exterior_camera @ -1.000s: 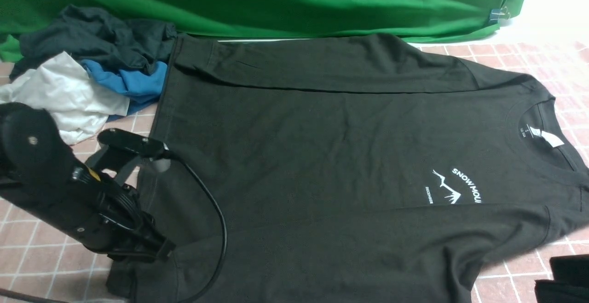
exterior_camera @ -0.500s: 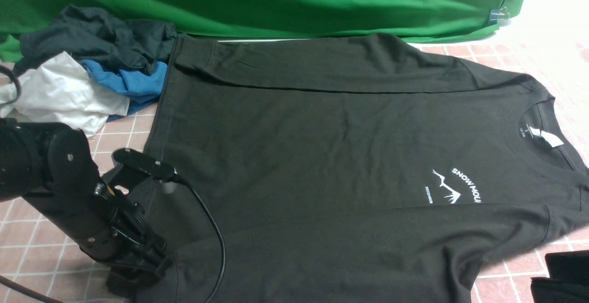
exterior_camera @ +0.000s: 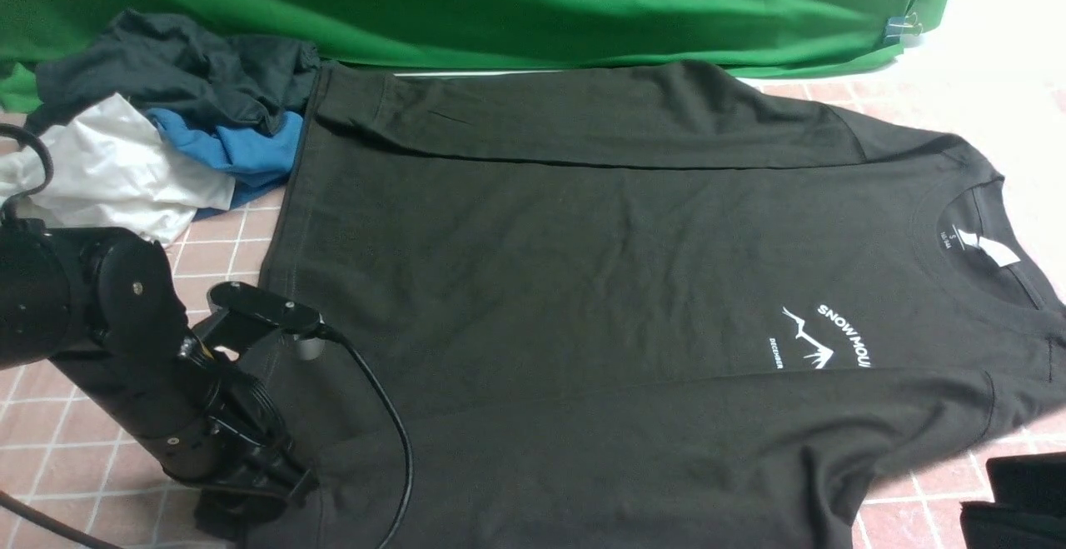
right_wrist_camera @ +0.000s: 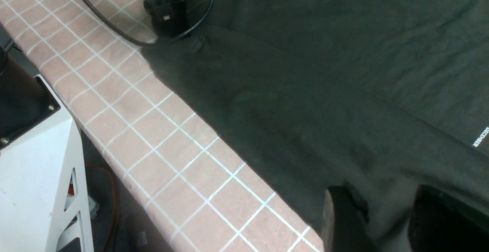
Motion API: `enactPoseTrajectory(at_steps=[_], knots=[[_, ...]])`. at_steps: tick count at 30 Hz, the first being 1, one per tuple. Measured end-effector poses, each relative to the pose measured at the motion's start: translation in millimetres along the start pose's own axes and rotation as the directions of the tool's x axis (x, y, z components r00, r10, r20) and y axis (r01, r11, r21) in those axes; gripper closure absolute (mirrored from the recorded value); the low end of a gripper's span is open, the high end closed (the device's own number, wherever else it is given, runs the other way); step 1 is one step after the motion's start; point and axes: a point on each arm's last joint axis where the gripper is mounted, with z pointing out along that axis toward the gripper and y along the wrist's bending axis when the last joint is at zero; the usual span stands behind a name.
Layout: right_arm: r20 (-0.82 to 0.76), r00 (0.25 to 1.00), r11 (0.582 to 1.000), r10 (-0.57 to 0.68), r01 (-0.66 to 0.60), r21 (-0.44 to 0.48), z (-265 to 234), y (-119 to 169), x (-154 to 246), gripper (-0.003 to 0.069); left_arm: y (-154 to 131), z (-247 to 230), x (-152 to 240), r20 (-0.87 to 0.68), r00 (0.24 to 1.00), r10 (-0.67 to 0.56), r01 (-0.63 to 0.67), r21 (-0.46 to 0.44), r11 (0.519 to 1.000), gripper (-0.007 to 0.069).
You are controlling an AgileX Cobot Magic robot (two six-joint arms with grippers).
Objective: Fold a long-sleeved shirt over a pink coffee tablecloth.
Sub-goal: 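Grasp the left edge of the dark T-shirt lying flat on the table, then fold the left side of the black T-shirt inward over its body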
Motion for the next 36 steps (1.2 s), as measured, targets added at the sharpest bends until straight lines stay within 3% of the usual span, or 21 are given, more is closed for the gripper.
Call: enactPoseTrajectory(at_steps=[10, 19, 25, 36], knots=[[0.0, 1.0, 1.0, 0.0, 0.0, 0.0, 0.0, 0.0, 0.0, 0.0419, 0.4, -4.2, -3.4, -0.027, 1.0, -0.002, 0.002, 0.013, 1.0, 0.0582], [0.003, 0.999, 0.999, 0.032, -0.032, 0.014, 0.0, -1.3, -0.2, 0.0419, -2.5, -46.2, -9.0, 0.099, 0.995, -0.002, 0.005, -0.025, 1.0, 0.0589], [0.027, 0.997, 0.993, 0.073, -0.075, 0.093, -0.4, -8.6, -1.8, 0.0419, -3.0, -88.5, -21.3, 0.217, 0.976, 0.02, -0.006, -0.065, 0.998, 0.0589], [0.033, 0.996, 0.99, 0.082, -0.085, 0.109, -0.6, -10.1, -2.1, 0.0419, 15.6, -92.5, -60.7, 0.215, 0.976, 0.042, -0.015, -0.125, 0.992, 0.0589]])
